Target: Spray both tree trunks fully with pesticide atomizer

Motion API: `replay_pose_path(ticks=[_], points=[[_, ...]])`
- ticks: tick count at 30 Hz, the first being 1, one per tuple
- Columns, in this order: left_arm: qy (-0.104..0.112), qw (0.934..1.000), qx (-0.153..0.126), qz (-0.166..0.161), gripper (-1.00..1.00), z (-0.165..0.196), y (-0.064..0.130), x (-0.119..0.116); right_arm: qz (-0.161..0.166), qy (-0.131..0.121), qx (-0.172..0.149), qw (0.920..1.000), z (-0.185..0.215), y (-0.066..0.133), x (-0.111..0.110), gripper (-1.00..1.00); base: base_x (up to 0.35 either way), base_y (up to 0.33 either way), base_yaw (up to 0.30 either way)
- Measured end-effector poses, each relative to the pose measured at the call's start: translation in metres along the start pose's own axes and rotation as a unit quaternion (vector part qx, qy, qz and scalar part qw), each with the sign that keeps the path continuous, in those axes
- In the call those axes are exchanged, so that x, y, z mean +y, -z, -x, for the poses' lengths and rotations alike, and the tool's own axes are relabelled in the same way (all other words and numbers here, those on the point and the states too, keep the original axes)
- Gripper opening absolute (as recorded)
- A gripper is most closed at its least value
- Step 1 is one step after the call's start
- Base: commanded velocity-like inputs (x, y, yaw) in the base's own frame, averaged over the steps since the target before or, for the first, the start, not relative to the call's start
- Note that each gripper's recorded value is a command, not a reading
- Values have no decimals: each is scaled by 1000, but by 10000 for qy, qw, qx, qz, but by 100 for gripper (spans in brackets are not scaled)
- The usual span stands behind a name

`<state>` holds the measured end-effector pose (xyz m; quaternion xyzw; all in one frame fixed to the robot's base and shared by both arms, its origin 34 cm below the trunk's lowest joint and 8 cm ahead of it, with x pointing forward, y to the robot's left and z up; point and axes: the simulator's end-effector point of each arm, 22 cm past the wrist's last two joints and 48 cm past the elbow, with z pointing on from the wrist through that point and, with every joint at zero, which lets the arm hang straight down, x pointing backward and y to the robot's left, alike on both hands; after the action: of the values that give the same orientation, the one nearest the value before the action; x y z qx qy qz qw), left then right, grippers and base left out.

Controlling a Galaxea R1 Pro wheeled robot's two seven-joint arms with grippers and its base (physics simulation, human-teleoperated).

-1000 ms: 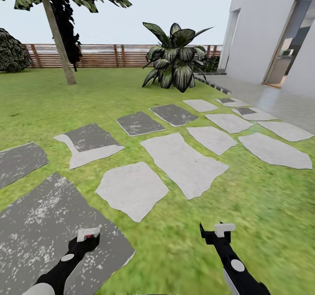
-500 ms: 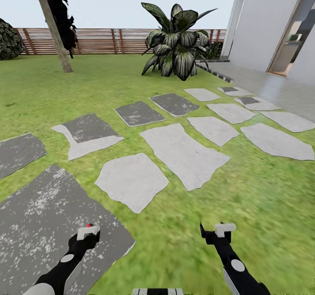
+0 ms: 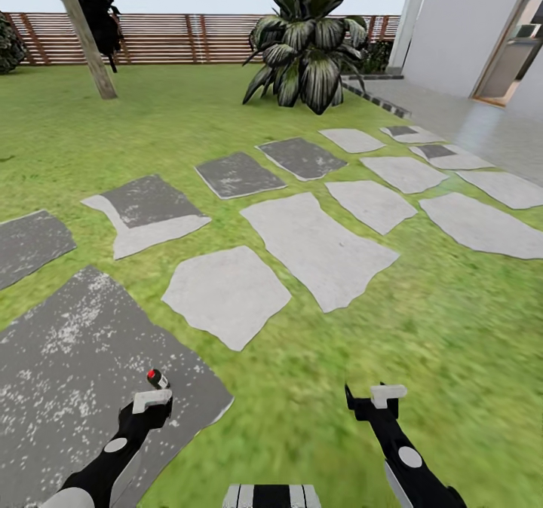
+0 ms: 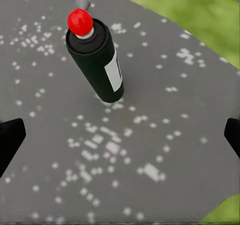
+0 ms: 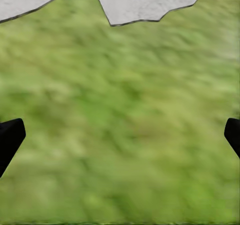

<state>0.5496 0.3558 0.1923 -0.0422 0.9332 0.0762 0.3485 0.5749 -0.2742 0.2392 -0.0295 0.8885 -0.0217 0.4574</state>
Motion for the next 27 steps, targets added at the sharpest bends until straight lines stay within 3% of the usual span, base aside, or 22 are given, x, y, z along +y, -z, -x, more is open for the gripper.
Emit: replay_pose_path(ticks=[14, 21, 27], points=[[-76, 9993, 373, 19, 100, -43, -11, 0, 33, 8, 391, 9992, -45, -4, 4, 100, 0, 0, 0], [-95, 9997, 222, 32, 100, -49, -16, 1, 46, 10, 564, 9984, -65, -5, 5, 100, 0, 0, 0], [-109, 9996, 258, 43, 100, -59, -19, 2, 57, 12, 695, 9976, -80, -6, 6, 100, 0, 0, 0]])
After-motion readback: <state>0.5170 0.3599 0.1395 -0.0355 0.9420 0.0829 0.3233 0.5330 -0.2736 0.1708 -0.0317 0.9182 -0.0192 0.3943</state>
